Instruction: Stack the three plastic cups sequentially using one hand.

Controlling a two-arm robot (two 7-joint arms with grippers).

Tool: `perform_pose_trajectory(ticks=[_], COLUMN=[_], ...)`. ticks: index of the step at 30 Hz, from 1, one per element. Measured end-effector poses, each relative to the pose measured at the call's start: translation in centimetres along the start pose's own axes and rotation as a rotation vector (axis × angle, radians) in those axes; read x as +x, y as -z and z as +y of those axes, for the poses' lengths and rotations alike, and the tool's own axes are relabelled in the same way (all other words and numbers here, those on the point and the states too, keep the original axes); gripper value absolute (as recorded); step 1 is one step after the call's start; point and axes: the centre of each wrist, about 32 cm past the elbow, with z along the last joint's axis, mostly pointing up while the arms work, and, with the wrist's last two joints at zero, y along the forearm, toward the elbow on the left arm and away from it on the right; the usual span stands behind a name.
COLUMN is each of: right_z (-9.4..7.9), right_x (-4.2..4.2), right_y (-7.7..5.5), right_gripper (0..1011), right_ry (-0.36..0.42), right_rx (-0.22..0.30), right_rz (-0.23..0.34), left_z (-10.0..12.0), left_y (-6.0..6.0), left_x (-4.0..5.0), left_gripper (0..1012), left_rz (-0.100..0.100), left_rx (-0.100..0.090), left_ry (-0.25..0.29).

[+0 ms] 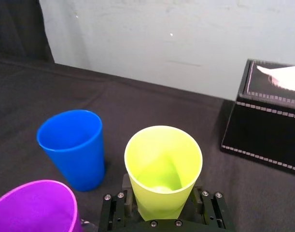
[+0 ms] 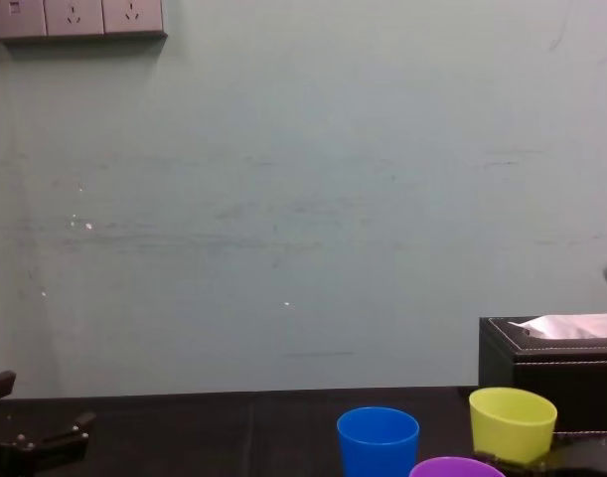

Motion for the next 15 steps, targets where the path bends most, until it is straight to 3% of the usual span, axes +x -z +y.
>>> perform_pose_trajectory(ticks=[8,15], right_z=[-0.4,-0.2], right_x=[0.21,0.69], right_y=[-2.4,-5.5], right_gripper=[707,707], right_ry=[-0.007,-0.015], right_rx=[0.005,0.026], right_rz=[-0.036,-0.056], left_z=[0.0,0.0], left_y=[0.0,0.0], left_x=[0.00,0.00], left_gripper=[1000,1000], left_rz=[0.000,0.000], left_rx=[0.000,0.000], left_ry=[0.000,0.000])
